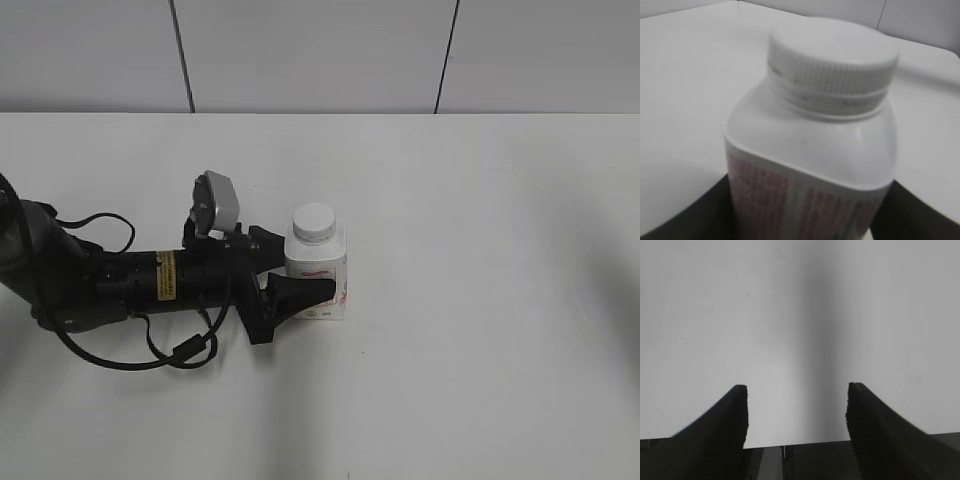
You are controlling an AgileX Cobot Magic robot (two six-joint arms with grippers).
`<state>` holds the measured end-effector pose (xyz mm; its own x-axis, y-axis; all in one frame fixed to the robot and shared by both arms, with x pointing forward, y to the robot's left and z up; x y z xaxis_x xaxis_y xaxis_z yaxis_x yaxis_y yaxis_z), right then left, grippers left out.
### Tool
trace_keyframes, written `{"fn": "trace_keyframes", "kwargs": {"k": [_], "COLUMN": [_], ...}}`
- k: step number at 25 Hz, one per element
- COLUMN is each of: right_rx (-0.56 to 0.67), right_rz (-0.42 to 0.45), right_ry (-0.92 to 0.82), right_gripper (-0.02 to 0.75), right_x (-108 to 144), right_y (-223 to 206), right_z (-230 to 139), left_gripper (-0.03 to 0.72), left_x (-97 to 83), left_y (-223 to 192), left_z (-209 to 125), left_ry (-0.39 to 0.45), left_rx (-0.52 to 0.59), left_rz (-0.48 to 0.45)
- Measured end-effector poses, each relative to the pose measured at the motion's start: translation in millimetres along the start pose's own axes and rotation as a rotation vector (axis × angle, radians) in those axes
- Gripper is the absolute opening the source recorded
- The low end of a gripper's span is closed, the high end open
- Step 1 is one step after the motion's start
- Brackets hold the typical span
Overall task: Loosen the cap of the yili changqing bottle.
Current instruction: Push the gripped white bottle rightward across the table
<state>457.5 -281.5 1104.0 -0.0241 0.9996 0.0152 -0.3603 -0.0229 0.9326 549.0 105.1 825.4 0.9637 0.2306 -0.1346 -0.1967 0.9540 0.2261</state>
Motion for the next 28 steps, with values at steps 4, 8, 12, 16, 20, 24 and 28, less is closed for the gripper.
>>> {"fn": "trace_keyframes", "kwargs": {"k": [4, 8, 12, 16, 20, 24, 28], "right_rx": [0.032, 0.095, 0.149, 0.178, 0.185, 0.189, 0.206], "right_rz": [-0.002, 0.001, 0.002, 0.003, 0.004, 0.022, 0.046], "right_ry": [0.000, -0.002, -0.003, -0.004, -0.005, -0.013, -0.027], "right_gripper": [0.491, 0.491, 0.491, 0.491, 0.491, 0.491, 0.491], "right_x": [2, 4, 5, 6, 7, 10, 13], "right_y": [-14, -39, -62, -78, -88, -97, -107], "right_z": [29, 51, 66, 79, 92, 102, 107], "left_gripper": [0.440, 0.440, 0.440, 0.440, 0.440, 0.440, 0.440], "left_x": [-0.1, -0.1, -0.1, -0.1, -0.2, -1.1, -2.2], "left_y": [0, 0, 0, 0, 0, 0, 0], "left_z": [0, 0, 0, 0, 0, 0, -1], "left_ry": [0.000, 0.000, 0.000, 0.000, -0.001, -0.004, -0.009], "left_rx": [-0.001, -0.001, -0.001, 0.000, 0.000, 0.004, 0.006], "left_rz": [-0.001, -0.001, -0.001, -0.001, -0.002, -0.011, -0.022]}}
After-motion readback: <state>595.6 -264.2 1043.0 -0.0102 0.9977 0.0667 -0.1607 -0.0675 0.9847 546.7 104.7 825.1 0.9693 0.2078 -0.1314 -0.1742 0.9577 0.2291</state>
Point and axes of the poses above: a point on each arm's last joint axis where the gripper is mounted, y pointing back along that axis away from the gripper, x along the wrist's bending axis when the last joint is at zero, z = x × y, the point moved 1 cm from there along -y, pointing out along that axis toward the gripper, and after that the axes turned 1 degree about -y, right-handed, at the moved point
